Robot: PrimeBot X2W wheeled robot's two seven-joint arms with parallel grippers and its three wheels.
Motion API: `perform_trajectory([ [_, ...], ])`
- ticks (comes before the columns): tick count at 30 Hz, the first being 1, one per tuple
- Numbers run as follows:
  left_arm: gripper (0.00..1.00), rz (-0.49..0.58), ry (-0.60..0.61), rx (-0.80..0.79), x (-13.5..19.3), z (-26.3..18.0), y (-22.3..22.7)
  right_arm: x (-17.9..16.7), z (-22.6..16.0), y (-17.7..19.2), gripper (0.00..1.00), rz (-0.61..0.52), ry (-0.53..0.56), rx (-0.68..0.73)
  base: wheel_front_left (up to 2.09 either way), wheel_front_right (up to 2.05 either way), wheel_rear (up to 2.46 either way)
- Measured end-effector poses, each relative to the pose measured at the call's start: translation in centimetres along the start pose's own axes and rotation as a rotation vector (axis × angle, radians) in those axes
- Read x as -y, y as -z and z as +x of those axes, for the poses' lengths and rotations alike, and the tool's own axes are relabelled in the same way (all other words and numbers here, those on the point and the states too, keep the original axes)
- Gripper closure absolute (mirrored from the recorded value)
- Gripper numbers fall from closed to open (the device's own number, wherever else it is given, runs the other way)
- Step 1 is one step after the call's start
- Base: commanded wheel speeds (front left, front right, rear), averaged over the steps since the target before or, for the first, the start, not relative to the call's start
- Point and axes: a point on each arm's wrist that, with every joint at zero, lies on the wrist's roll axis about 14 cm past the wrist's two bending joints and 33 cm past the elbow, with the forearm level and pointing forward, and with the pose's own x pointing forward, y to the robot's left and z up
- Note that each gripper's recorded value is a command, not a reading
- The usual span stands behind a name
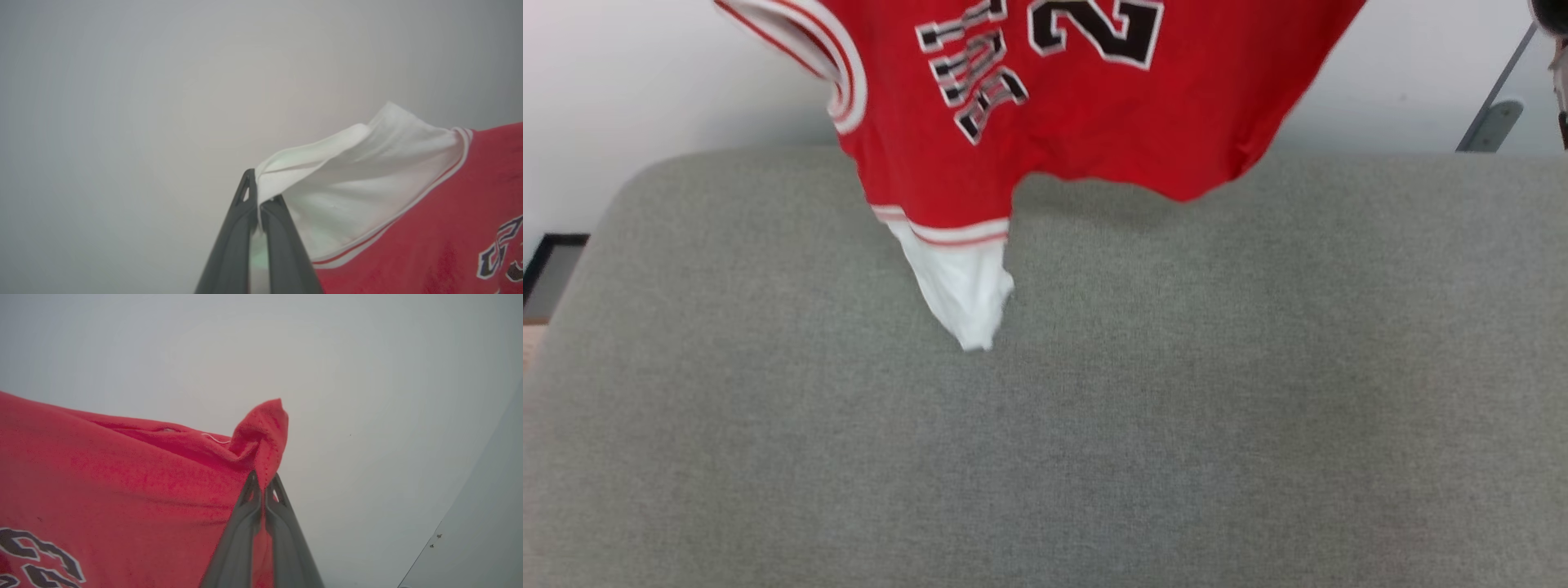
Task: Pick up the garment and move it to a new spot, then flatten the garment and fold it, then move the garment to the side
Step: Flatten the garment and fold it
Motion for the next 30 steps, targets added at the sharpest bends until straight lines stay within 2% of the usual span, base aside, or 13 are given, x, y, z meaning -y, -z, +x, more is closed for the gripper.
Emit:
perform_trajectory([
  [9, 1.00, -0.001, -0.009, 0.037, 0.1, 4.2, 1.5, 0.6, 3.8, 1.8, 1.00, -0.013, 0.011, 0.005, 0.00, 0.00, 0.00],
  [16, 1.00, 0.017, -0.030, 0.173, 0.7, 8.7, 2.2, 1.9, 7.6, 2.9, 1.00, -0.087, 0.041, 0.160, 0.00, 0.00, 0.00],
  [20, 1.00, 0.006, -0.050, 0.299, 1.0, 11.0, 1.8, 2.3, 9.3, 3.9, 1.00, -0.184, 0.046, 0.259, 0.00, 0.00, 0.00],
  [25, 1.00, -0.029, -0.034, 0.357, 2.4, 13.7, 4.2, 2.9, 11.4, 7.0, 1.00, -0.281, 0.059, 0.291, 0.00, 0.00, 0.00],
  [30, 1.00, -0.058, -0.005, 0.310, 4.1, 15.8, 9.6, 2.4, 13.1, 13.2, 1.00, -0.344, 0.045, 0.223, 0.00, 0.00, 0.00],
])
